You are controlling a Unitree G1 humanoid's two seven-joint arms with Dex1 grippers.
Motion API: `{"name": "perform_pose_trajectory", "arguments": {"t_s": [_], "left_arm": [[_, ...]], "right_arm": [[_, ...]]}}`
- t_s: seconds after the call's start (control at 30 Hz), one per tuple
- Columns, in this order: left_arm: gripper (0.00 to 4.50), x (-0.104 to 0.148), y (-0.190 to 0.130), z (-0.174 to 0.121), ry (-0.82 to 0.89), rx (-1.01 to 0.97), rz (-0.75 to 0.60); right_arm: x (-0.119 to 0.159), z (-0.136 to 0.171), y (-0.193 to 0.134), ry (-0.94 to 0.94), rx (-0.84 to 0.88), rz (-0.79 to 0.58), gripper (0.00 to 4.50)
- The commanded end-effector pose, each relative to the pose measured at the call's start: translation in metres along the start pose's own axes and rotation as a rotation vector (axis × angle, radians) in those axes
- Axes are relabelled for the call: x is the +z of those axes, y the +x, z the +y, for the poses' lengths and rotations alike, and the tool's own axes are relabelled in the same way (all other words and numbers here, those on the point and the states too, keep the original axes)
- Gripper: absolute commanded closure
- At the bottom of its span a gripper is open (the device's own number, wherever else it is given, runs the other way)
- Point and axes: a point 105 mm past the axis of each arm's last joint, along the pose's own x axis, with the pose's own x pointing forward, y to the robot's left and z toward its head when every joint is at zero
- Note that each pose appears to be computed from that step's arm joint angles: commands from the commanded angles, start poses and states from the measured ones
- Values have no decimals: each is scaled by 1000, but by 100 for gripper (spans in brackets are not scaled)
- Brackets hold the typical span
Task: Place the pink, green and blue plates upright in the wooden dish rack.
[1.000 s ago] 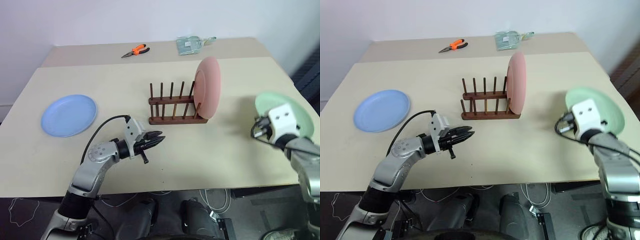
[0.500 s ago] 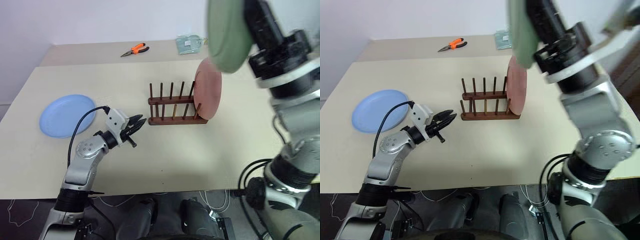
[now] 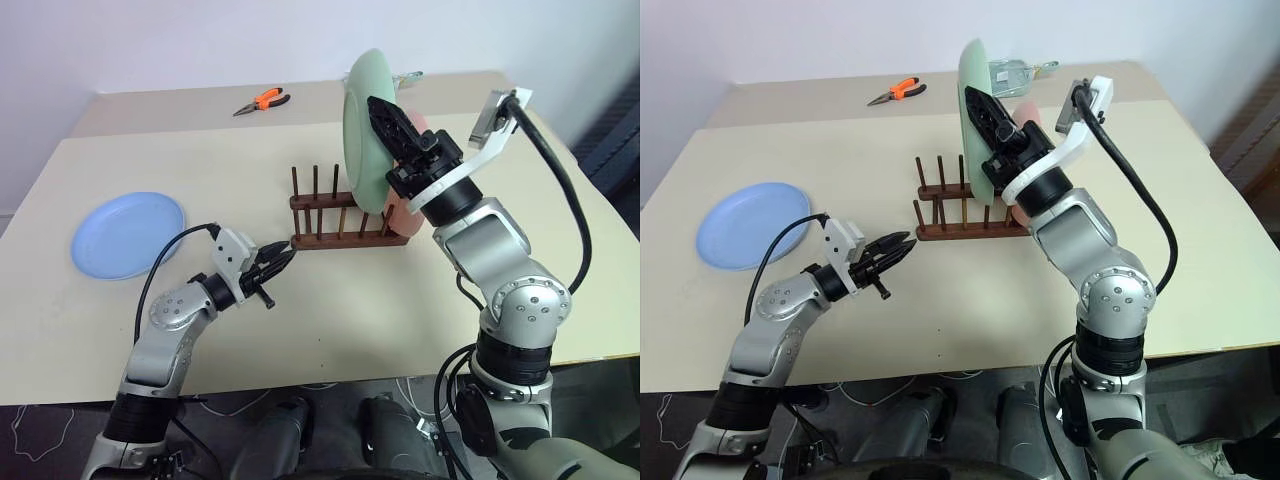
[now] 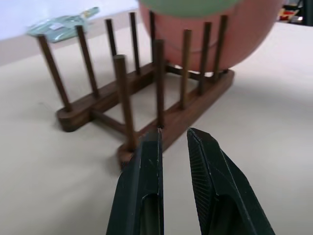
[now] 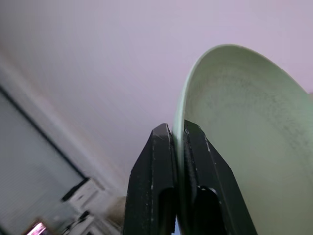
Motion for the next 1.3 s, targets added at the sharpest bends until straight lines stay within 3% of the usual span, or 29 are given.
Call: {"name": "perform_pose_trajectory", "arguments": {"t_s": [0.03, 0.27, 0.47, 0.7, 0.9, 1.1, 1.3], "left_arm": [[372, 11, 1, -6, 13, -26, -32], [372, 10, 3, -9, 12, -38, -24], [372, 9, 2, -10, 15, -39, -15], [372, 9, 1, -9, 16, -34, -13], [372, 8, 1, -7, 17, -29, -11], [372, 8, 0, -6, 19, -27, -8], [372, 8, 0, -6, 18, -26, -8]], "right_arm": [[-10, -6, 5, 24, -38, 36, 448], [-5, -12, 10, 18, -50, 32, 448], [15, 22, 11, -64, 93, -25, 448], [21, 39, 11, 31, 149, -56, 448], [6, 29, 13, 152, 71, -39, 448], [-3, -2, 16, 174, -83, -53, 448], [-6, -15, 20, 176, -128, -41, 448]]}}
